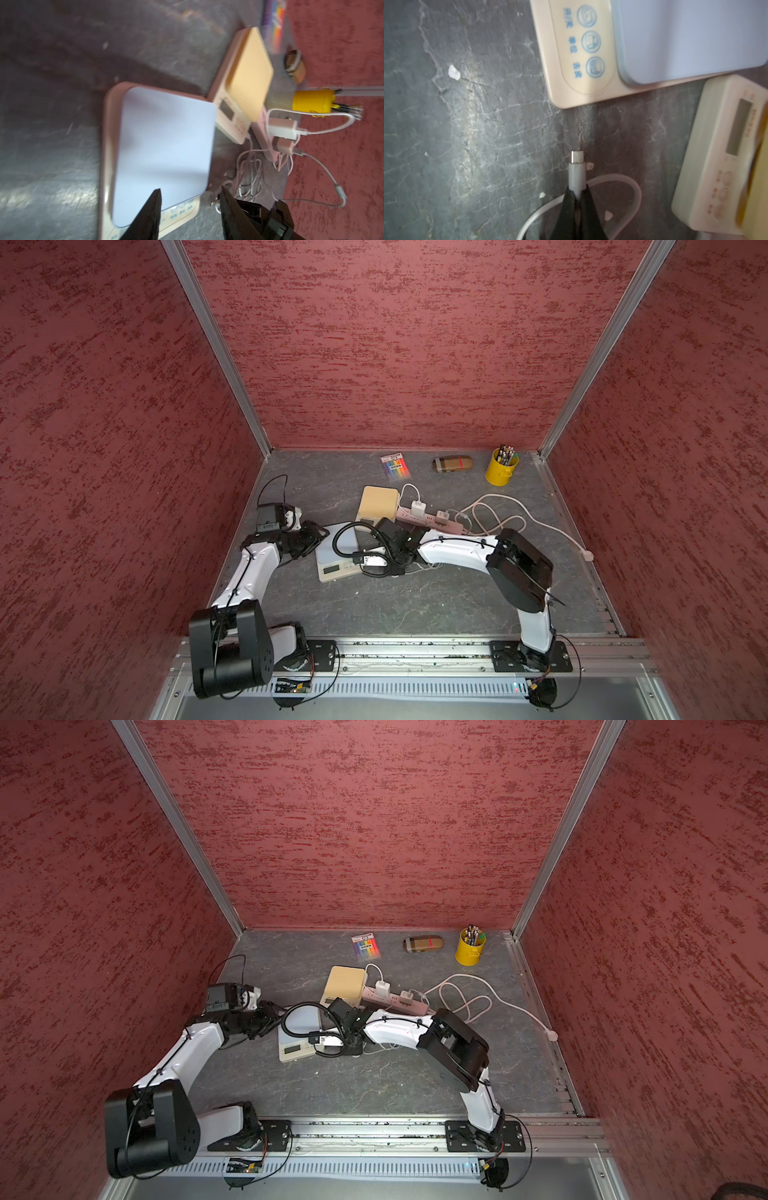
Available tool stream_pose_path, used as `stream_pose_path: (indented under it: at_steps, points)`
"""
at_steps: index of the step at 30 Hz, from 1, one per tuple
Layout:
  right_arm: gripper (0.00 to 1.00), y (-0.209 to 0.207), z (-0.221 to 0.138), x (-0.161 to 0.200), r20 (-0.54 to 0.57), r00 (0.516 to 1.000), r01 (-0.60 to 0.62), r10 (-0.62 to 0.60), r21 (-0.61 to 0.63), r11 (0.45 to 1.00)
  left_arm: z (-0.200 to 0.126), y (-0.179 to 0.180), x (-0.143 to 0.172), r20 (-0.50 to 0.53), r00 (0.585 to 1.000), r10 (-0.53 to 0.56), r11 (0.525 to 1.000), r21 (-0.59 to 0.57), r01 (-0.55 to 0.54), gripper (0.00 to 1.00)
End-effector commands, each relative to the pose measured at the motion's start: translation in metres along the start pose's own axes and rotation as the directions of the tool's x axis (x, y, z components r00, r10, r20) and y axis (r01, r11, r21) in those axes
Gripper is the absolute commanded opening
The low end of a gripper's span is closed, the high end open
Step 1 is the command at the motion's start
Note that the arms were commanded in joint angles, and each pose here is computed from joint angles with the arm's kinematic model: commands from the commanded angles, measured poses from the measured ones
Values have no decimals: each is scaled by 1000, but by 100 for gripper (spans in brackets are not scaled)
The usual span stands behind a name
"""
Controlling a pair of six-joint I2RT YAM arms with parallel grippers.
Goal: Charge the electronic scale
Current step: Adjust the electronic scale at the center of the board.
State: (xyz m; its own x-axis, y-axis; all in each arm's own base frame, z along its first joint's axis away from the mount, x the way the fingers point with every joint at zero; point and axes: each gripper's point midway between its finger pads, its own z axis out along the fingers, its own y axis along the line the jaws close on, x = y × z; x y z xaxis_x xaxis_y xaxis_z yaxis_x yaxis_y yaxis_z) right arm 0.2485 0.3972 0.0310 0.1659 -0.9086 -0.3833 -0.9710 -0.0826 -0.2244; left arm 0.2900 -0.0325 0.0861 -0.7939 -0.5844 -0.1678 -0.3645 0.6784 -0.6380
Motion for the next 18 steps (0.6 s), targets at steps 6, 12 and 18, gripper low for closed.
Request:
stream_pose_path:
  at_steps: [6, 12, 18]
  points:
    - [0, -1, 11, -28, 45, 997, 55, -55, -14, 998, 18, 20, -6, -23, 999, -34, 998, -48, 33, 49]
    - [0, 6, 14, -58, 149, 987, 68, -60, -46, 997, 19, 15, -17, -53, 995, 79, 996, -34, -81, 54]
    - [0, 4, 11, -80, 233, 971, 60, -48, -48, 997, 6, 16, -36, -34, 988, 148, 987, -55, -149, 56]
